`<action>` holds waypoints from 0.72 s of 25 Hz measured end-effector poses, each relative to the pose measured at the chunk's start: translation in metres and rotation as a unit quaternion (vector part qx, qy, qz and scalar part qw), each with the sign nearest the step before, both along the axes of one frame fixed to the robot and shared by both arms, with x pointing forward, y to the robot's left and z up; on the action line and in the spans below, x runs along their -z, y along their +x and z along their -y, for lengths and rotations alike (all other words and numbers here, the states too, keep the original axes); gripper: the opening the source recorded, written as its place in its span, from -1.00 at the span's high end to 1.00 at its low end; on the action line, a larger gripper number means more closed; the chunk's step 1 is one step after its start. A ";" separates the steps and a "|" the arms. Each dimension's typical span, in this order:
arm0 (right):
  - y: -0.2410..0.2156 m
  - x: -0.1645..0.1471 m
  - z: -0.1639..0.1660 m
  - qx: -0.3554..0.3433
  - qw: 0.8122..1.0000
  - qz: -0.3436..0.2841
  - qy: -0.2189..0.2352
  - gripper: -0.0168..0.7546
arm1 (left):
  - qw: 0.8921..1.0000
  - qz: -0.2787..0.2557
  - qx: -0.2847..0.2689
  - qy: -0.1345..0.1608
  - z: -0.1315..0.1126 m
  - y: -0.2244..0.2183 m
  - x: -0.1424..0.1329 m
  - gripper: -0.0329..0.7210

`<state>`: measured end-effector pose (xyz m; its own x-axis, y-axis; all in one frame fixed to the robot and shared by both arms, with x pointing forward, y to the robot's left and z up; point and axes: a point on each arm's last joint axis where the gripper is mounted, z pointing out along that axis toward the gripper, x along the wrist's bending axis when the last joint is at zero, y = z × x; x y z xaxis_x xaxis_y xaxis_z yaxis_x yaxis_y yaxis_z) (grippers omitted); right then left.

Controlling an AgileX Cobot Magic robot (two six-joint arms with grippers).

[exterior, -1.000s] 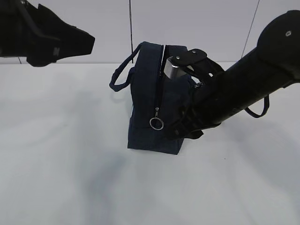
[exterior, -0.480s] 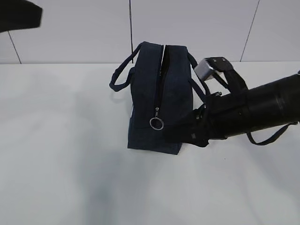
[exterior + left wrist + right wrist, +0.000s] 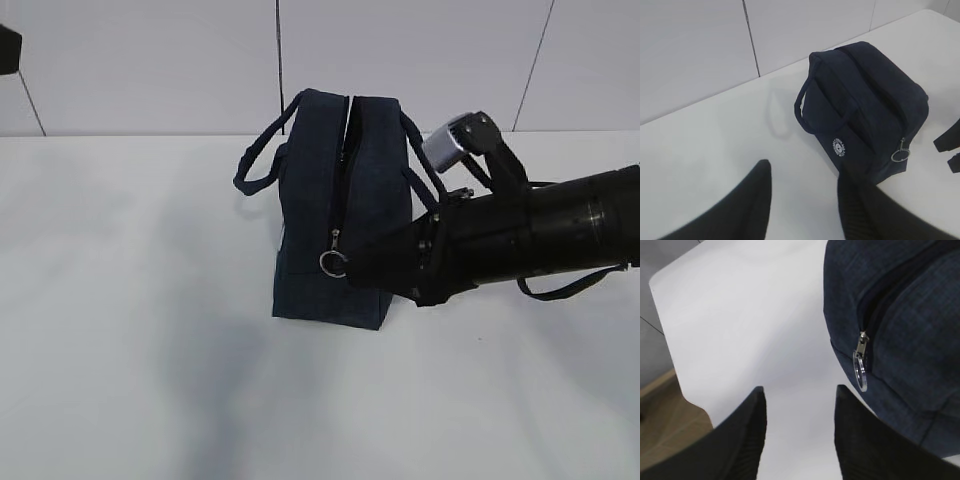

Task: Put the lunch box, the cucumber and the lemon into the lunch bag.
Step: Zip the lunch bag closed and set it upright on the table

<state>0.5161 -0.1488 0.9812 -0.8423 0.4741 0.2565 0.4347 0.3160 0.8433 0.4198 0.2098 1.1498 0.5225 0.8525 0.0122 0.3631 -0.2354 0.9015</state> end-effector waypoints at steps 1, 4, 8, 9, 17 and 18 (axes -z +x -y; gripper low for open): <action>0.000 0.000 0.000 -0.007 1.000 0.014 -0.008 0.05 | 1.000 0.000 -0.001 0.001 0.000 0.000 0.003 0.07; 0.002 0.006 0.001 -0.030 0.998 0.051 -0.037 -0.01 | 1.000 0.002 -0.006 0.003 0.000 0.002 0.011 0.07; 0.005 0.021 0.000 -0.045 0.996 0.050 -0.054 -0.18 | 1.000 0.007 -0.009 0.001 0.000 0.004 0.016 0.07; 0.006 0.025 0.000 -0.046 0.996 0.047 -0.057 -0.22 | 1.000 0.007 -0.010 0.001 0.000 0.005 0.017 0.07; 0.018 0.041 -0.002 -0.009 0.998 0.056 -0.037 -0.27 | 1.000 -0.002 -0.012 0.010 0.004 0.014 0.024 0.07; 0.019 0.042 -0.002 -0.009 0.998 0.058 -0.038 -0.27 | 1.000 -0.002 -0.012 0.013 0.004 0.015 0.025 0.07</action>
<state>0.5353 -0.1472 0.9390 -0.8723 0.4738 0.1207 0.3294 0.3870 0.8612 0.4352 0.2060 1.1250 0.5026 0.8639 0.0316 0.3724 -0.2494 0.8939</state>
